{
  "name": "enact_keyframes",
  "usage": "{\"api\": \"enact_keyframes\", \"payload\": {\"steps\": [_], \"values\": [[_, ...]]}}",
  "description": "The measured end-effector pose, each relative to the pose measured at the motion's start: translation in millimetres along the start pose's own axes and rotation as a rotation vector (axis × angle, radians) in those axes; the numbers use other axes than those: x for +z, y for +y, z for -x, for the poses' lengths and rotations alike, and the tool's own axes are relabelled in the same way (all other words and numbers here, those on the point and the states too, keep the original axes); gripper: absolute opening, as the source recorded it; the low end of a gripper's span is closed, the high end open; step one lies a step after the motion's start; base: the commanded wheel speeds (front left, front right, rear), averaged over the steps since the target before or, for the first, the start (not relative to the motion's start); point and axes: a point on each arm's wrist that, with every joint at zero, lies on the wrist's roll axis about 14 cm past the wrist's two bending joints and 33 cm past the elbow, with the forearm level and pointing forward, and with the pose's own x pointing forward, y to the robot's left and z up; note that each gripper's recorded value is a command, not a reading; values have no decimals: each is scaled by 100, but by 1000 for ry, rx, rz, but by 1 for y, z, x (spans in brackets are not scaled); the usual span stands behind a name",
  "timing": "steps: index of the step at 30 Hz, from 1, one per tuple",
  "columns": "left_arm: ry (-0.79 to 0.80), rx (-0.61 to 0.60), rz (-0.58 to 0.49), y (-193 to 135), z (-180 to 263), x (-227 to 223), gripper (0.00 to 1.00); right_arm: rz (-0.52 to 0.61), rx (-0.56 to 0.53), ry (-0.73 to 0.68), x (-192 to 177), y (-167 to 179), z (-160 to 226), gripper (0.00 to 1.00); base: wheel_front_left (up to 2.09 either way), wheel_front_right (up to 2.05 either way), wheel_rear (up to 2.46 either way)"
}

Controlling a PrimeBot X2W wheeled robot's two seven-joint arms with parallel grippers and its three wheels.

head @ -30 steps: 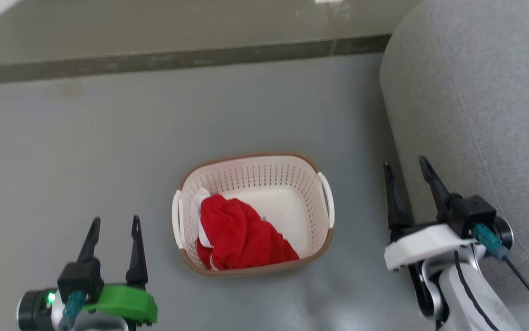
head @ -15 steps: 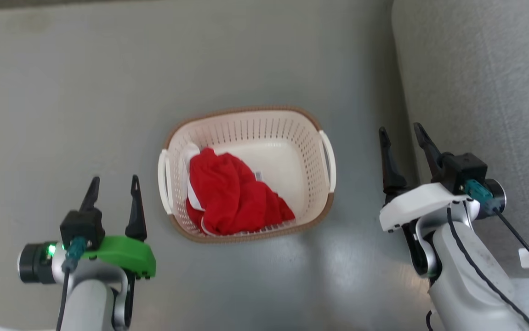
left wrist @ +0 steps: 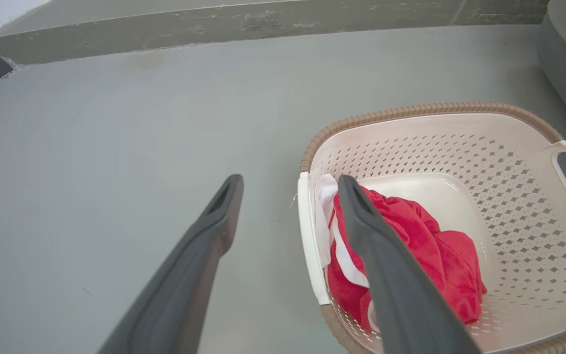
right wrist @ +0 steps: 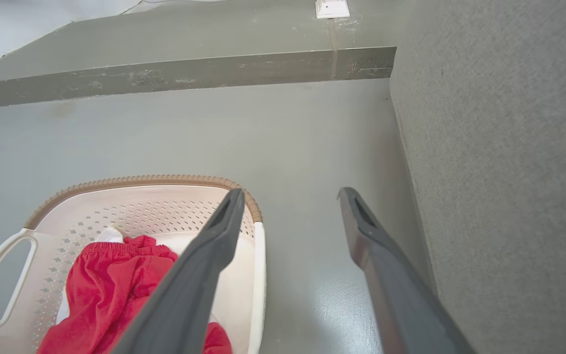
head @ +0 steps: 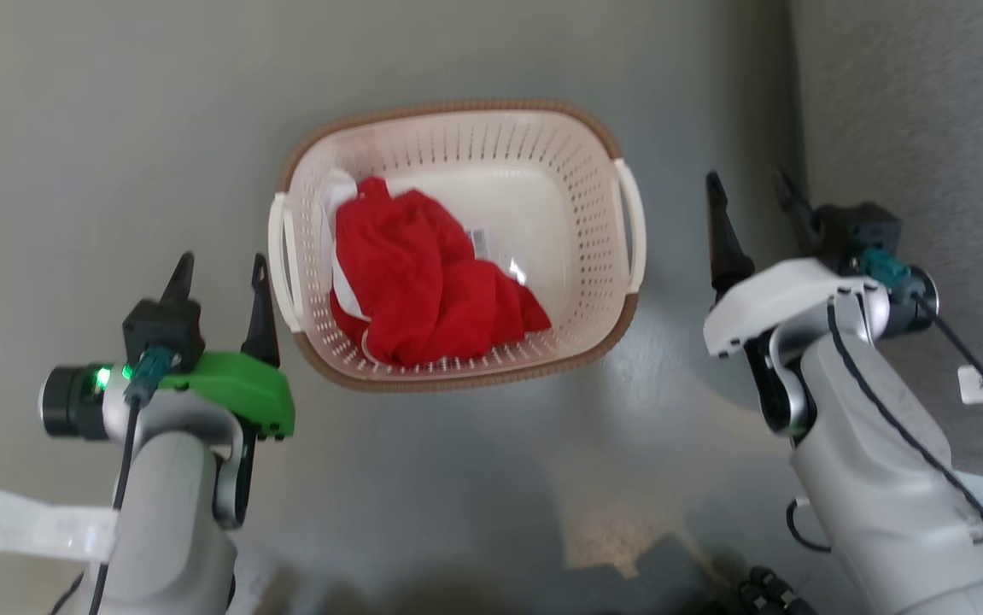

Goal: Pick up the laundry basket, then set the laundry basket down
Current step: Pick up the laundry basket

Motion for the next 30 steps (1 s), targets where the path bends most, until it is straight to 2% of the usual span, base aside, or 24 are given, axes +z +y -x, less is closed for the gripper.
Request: {"api": "enact_keyframes", "payload": {"steps": [13, 21, 30], "values": [[113, -58, -7, -4, -53, -53, 100, -15, 73, 142, -62, 21, -59, 100, 0, 0, 0], [219, -48, -9, 6, -60, -100, 100, -4, 107, 277, -119, 30, -64, 100, 0, 0, 0], [261, -42, -4, 10, -63, -117, 100, 4, 133, 325, -138, 38, -69, 100, 0, 0, 0]]}}
